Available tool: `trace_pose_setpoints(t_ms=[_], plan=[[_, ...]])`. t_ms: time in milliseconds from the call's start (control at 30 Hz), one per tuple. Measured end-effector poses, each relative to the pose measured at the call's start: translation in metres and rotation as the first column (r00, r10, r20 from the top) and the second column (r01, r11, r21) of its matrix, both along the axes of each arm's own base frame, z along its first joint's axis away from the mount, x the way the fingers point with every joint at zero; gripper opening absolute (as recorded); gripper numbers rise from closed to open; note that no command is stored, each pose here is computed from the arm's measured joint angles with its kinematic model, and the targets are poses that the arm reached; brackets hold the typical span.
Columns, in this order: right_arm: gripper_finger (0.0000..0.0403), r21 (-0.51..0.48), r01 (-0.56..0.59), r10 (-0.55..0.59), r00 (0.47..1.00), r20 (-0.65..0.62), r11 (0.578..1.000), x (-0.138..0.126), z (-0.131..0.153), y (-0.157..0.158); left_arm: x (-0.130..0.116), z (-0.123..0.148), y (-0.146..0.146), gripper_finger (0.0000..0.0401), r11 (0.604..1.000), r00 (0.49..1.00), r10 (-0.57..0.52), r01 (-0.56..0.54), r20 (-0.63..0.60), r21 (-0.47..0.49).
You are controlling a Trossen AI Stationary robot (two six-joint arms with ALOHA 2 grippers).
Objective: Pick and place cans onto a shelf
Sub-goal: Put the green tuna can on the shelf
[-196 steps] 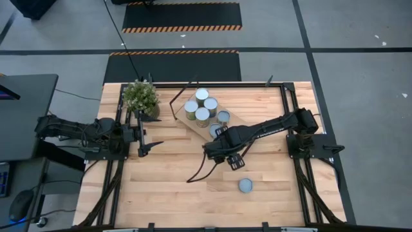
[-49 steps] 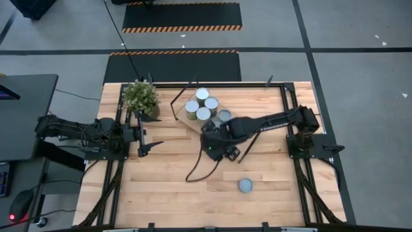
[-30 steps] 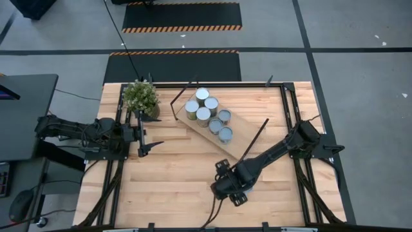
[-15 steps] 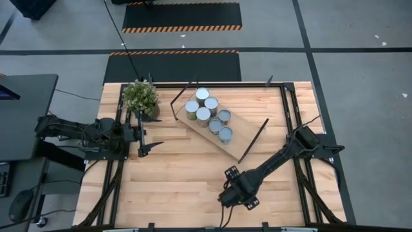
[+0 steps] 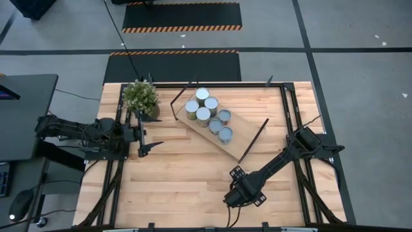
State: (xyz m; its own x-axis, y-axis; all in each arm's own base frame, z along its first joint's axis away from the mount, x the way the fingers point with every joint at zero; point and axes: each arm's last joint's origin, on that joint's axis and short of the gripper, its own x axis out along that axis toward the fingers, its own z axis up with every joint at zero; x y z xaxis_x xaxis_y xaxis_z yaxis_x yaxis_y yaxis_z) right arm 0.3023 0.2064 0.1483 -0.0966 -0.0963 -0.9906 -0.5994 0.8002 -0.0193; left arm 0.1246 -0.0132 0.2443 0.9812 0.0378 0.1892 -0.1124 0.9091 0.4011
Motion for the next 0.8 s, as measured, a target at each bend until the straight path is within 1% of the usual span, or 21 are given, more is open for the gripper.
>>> trace_pose_setpoints(t_ms=[100, 200, 267, 367, 433, 567, 700, 800], plan=[[0.0351, -0.011, -0.031, 0.031, 1.0, 0.0, 0.999, -0.001, -0.003, -0.001, 0.0, 0.0, 0.0, 0.0398, 1.0, 1.0, 0.0, 0.0, 0.0, 0.0], [0.0325, 0.007, -0.037, 0.037, 0.999, 0.025, 0.999, 0.003, -0.003, -0.002, 0.0, 0.0, 0.0, 0.0398, 1.0, 1.0, 0.0, 0.0, 0.0, 0.0], [0.031, 0.021, -0.044, 0.043, 0.998, 0.05, 0.999, 0.01, 0.003, -0.003, 0.0, 0.0, 0.0, 0.0398, 1.0, 1.0, 0.0, 0.0, 0.0, 0.0], [0.0298, 0.018, -0.048, 0.045, 0.99, 0.136, 0.999, 0.029, 0.02, -0.008, 0.0, 0.0, 0.0, 0.0398, 1.0, 1.0, 0.0, 0.0, 0.0, 0.0], [0.0297, 0.0, -0.037, 0.037, 0.979, 0.201, 0.999, 0.043, 0.034, -0.015, 0.0, 0.0, 0.0, 0.0398, 1.0, 1.0, 0.0, 0.0, 0.0, 0.0], [0.0311, -0.082, -0.012, 0.036, 0.954, 0.298, 0.997, 0.065, 0.062, -0.035, 0.0, 0.0, 0.0, 0.0398, 1.0, 1.0, 0.0, 0.0, 0.0, 0.0], [0.0313, -0.107, 0.015, 0.021, 0.945, 0.328, 0.994, 0.081, 0.08, -0.06, 0.0, 0.0, 0.0, 0.0398, 1.0, 1.0, 0.0, 0.0, 0.0, 0.0], [0.0311, -0.102, 0.036, 0.0, 0.944, 0.33, 0.994, 0.089, 0.085, -0.078, 0.0, 0.0, 0.0, 0.0398, 1.0, 1.0, 0.0, 0.0, 0.0, 0.0]])
